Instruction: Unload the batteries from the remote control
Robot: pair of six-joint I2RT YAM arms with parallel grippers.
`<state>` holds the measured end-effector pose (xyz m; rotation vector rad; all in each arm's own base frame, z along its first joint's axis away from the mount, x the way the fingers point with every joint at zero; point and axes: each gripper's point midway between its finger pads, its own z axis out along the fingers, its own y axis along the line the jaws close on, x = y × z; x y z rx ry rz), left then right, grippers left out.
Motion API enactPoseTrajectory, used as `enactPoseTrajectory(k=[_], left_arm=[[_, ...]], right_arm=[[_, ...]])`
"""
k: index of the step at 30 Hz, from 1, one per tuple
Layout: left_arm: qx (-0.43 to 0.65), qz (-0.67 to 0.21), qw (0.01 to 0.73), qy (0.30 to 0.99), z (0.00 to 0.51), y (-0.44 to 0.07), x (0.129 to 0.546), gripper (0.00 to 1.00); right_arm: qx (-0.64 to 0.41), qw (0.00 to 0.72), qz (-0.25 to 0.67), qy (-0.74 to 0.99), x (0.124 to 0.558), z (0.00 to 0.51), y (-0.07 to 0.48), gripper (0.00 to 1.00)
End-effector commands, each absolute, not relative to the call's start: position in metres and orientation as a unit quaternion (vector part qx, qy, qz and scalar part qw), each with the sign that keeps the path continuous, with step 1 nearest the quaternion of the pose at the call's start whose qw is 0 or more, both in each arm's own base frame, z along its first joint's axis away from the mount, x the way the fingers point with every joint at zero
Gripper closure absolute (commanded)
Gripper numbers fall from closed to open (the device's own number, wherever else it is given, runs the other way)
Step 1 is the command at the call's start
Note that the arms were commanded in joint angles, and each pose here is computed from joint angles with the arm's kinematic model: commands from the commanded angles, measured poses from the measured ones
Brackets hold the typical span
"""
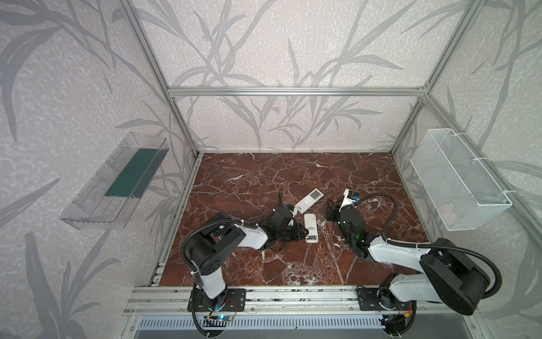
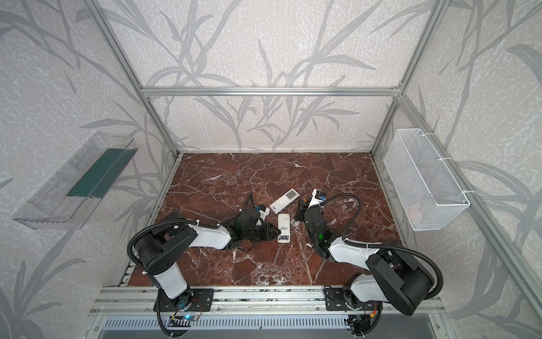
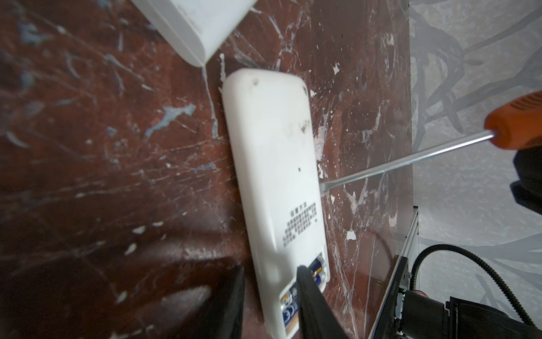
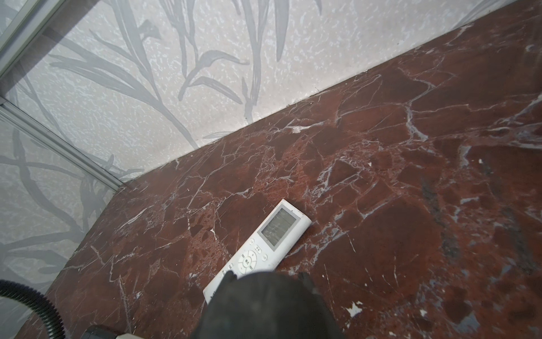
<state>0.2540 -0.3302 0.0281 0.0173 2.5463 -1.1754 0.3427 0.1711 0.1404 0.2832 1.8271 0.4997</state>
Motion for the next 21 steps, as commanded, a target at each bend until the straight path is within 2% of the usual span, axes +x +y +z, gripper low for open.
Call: enactPoseTrajectory(k=[1, 7, 14, 21], left_arm=[[-0.019, -0.411, 0.159, 0.898, 0.016, -0.323, 0.251, 0.67], [-0.018, -0.4, 0.174, 0.9, 0.026, -0.316, 0.254, 0.63], [-0.019, -0.38, 0.174, 0.908, 0.023, -0.313, 0.257, 0.61], [-0.044, -0.388, 0.171, 0.905, 0.014, -0.316, 0.262, 0.61]], right_arm=[[0.115, 0.608, 0.253, 0.744, 0.355, 0.173, 0.184, 1.0], [0.118, 0.604, 0.254, 0.746, 0.344, 0.187, 0.176, 1.0], [0.118, 0.587, 0.23, 0.767, 0.306, 0.205, 0.155, 1.0], [0.141, 0.566, 0.23, 0.779, 0.297, 0.185, 0.161, 1.0]])
